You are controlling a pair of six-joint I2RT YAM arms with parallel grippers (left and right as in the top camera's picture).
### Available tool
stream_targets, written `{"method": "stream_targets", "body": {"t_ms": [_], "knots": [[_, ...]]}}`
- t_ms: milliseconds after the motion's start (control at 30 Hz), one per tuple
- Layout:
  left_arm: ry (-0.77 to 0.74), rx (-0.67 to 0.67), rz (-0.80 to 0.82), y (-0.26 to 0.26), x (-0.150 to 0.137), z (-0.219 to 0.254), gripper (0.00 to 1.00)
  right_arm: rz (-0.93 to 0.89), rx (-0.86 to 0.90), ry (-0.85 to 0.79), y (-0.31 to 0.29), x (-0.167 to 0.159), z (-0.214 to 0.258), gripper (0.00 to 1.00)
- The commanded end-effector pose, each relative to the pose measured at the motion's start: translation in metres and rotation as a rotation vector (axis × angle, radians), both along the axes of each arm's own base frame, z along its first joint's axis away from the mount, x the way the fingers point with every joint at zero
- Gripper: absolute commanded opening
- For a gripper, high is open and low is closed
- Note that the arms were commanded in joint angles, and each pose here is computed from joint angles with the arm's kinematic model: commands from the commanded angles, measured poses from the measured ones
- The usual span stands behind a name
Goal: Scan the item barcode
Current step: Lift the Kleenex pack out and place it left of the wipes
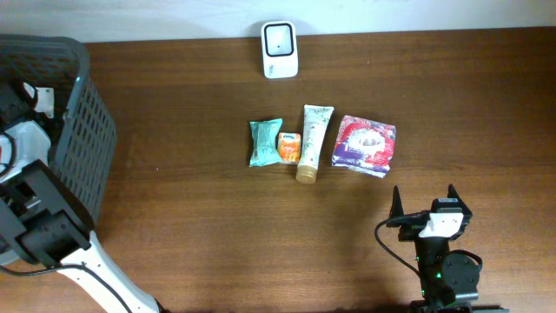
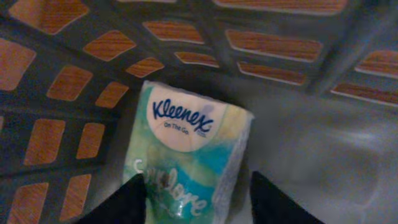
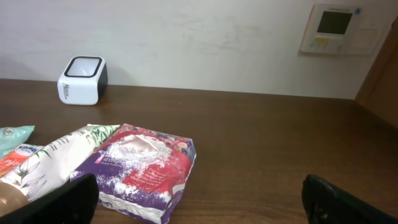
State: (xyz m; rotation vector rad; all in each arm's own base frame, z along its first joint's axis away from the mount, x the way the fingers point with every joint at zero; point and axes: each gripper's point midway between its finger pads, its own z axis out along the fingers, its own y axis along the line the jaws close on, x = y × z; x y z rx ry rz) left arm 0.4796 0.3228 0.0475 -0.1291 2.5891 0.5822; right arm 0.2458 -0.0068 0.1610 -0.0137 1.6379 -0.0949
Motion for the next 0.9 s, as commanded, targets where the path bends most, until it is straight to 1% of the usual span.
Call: {"method": "stream_targets", "body": {"t_ms": [0,33,133,200,233,267,300,333,367,433,467,500,533,567,600,633,667,733,800,867], "knots": [[0.032,-0.014,0.001,-0.001,-0.004,-0.016,0.06,-0.007,-0.007,0.006,-0.002,0.0,-0.004,0.99],[0.042,0.0,0.014,0.001,-0.006,-0.015,0.0,-0.007,-0.007,0.006,-0.002,0.0,-0.004,0.99],[0.08,0.065,0.081,0.012,-0.021,0.004,0.0,-0.007,-0.007,0.006,-0.002,0.0,-0.004,0.99],[0.011,0.059,0.151,0.013,-0.023,0.034,0.0,-0.007,-0.007,0.006,-0.002,0.0,-0.004,0.99],[-0.084,0.028,0.213,0.009,-0.023,0.065,0.0,-0.007,-0.007,0.006,-0.002,0.0,-0.004,0.99],[-0.125,0.005,0.212,0.004,-0.021,0.081,0.0,-0.007,-0.007,0.006,-0.002,0.0,-0.004,0.99],[-0.185,-0.034,0.177,-0.008,-0.018,0.105,0.0,-0.007,-0.007,0.006,-0.002,0.0,-0.004,0.99],[-0.277,-0.085,0.128,-0.025,-0.015,0.144,0.0,-0.007,-0.007,0.006,-0.002,0.0,-0.004,0.99],[-0.344,-0.115,0.163,-0.03,-0.017,0.165,0.0,-0.007,-0.007,0.006,-0.002,0.0,-0.004,0.99],[-0.525,-0.17,0.274,-0.039,-0.032,0.227,0.0,-0.007,-0.007,0.006,-0.002,0.0,-0.004,0.99],[-0.565,-0.181,0.279,-0.044,-0.036,0.244,0.0,-0.007,-0.007,0.006,-0.002,0.0,-0.004,0.99],[-0.61,-0.199,0.257,-0.054,-0.041,0.265,0.0,-0.007,-0.007,0.006,-0.002,0.0,-0.004,0.99],[-0.679,-0.234,0.185,-0.073,-0.046,0.296,0.0,-0.007,-0.007,0.006,-0.002,0.0,-0.004,0.99],[-0.733,-0.283,0.146,-0.088,-0.049,0.316,0.0,-0.007,-0.007,0.006,-0.002,0.0,-0.004,0.99],[-0.801,-0.366,0.121,-0.106,-0.054,0.339,0.0,-0.007,-0.007,0.006,-0.002,0.0,-0.004,0.99],[-0.868,-0.51,0.11,-0.129,-0.061,0.36,0.0,-0.007,-0.007,0.006,-0.002,0.0,-0.004,0.99],[-0.894,-0.631,0.079,-0.151,-0.066,0.372,0.0,-0.007,-0.007,0.006,-0.002,0.0,-0.004,0.99],[-0.869,-0.777,-0.063,-0.191,-0.069,0.383,0.0,-0.007,-0.007,0.006,-0.002,0.0,-0.004,0.99],[-0.793,-0.894,-0.182,-0.237,-0.067,0.379,0.0,-0.007,-0.007,0.006,-0.002,0.0,-0.004,0.99],[-0.719,-0.937,-0.229,-0.27,-0.064,0.37,0.0,-0.007,-0.007,0.006,-0.002,0.0,-0.004,0.99]]}}
